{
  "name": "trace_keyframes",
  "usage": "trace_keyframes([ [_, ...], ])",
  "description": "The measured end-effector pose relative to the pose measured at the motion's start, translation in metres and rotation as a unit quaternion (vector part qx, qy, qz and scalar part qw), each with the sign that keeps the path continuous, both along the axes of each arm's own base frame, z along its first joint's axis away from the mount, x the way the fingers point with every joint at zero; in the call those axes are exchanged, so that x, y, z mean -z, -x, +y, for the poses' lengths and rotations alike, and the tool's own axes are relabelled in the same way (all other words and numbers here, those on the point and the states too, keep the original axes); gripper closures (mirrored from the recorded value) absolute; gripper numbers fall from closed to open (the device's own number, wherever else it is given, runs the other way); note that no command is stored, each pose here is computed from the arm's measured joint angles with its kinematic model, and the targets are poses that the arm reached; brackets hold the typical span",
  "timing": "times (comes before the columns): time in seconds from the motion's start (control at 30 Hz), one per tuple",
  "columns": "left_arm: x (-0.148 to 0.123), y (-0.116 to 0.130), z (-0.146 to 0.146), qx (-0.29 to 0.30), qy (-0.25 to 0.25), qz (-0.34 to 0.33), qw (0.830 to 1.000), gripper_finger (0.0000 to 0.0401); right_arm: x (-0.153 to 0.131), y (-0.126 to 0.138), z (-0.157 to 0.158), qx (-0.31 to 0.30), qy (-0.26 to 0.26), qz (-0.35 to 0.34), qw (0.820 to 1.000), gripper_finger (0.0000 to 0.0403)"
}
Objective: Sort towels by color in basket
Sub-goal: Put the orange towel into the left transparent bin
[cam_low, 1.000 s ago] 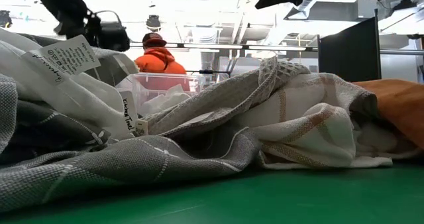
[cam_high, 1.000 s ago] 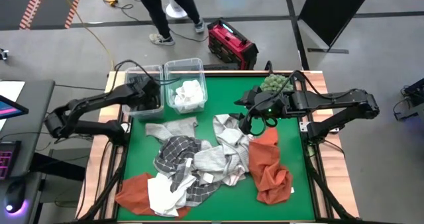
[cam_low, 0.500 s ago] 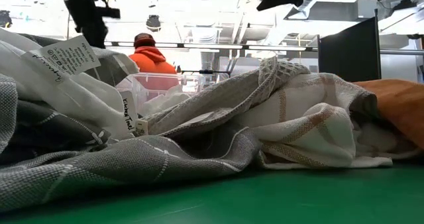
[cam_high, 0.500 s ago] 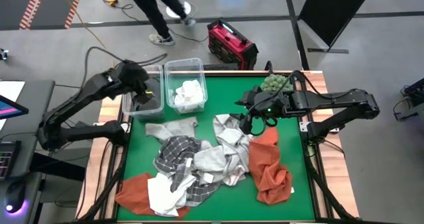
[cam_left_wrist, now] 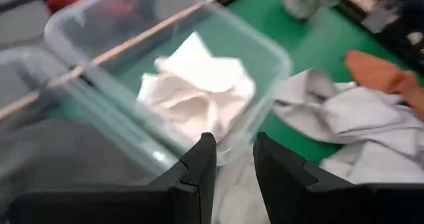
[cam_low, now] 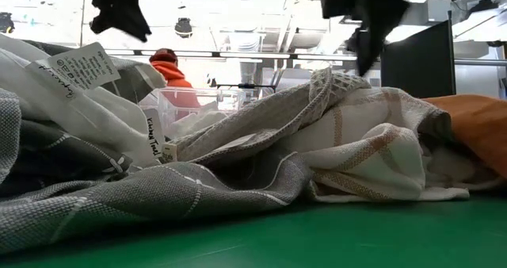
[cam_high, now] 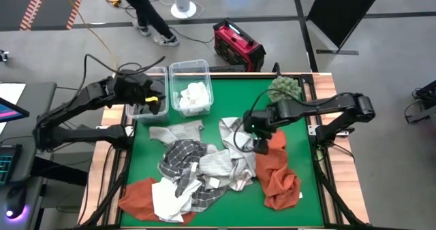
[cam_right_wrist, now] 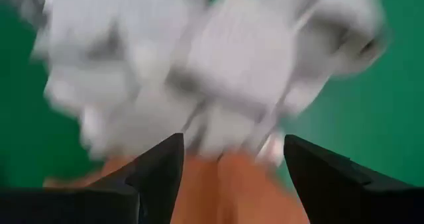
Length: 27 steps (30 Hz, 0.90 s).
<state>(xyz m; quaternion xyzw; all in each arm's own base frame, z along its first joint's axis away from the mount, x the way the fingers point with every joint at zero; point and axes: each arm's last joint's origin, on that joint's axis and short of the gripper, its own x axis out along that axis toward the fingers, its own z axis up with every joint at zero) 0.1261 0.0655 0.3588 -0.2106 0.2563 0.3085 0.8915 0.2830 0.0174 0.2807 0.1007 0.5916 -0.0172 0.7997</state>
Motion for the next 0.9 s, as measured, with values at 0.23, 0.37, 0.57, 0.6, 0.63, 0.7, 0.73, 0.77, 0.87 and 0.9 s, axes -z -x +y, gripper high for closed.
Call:
trace_keyframes([
  [0.23, -0.022, 0.000, -0.010, 0.028, -0.058, -0.008, 0.998, 0.0308, 0.031, 0.021, 0.017, -0.038, -0.045, 0.112, 0.992, 0.0117],
  [0.37, -0.023, 0.001, -0.011, 0.030, -0.072, -0.001, 0.997, 0.0308, 0.056, 0.029, 0.022, -0.038, -0.059, 0.130, 0.989, 0.0117],
  [0.57, -0.025, 0.000, -0.011, 0.032, -0.056, -0.024, 0.998, 0.0308, 0.086, 0.039, 0.031, -0.056, -0.044, 0.134, 0.988, 0.0158],
  [0.6, -0.027, -0.001, -0.012, 0.037, -0.049, -0.041, 0.997, 0.0308, 0.089, 0.040, 0.031, -0.057, -0.043, 0.135, 0.988, 0.0178],
  [0.63, -0.029, -0.001, -0.013, 0.047, -0.044, -0.059, 0.996, 0.0308, 0.090, 0.041, 0.031, -0.058, -0.043, 0.135, 0.988, 0.0203],
  [0.7, -0.037, -0.001, -0.015, 0.072, -0.047, -0.105, 0.991, 0.0308, 0.091, 0.042, 0.032, -0.061, -0.049, 0.139, 0.987, 0.0263],
  [0.73, -0.042, 0.000, -0.016, 0.085, -0.052, -0.131, 0.986, 0.0308, 0.091, 0.042, 0.032, -0.063, -0.057, 0.139, 0.987, 0.0298],
  [0.77, -0.046, 0.000, -0.016, 0.097, -0.057, -0.155, 0.982, 0.0308, 0.090, 0.042, 0.033, -0.067, -0.066, 0.138, 0.986, 0.0332],
  [0.87, -0.058, 0.000, -0.018, 0.117, -0.075, -0.208, 0.968, 0.0308, 0.076, 0.043, 0.032, -0.077, -0.087, 0.127, 0.985, 0.0384],
  [0.9, -0.060, 0.000, -0.018, 0.118, -0.079, -0.218, 0.965, 0.0308, 0.067, 0.042, 0.031, -0.076, -0.091, 0.115, 0.986, 0.0382],
])
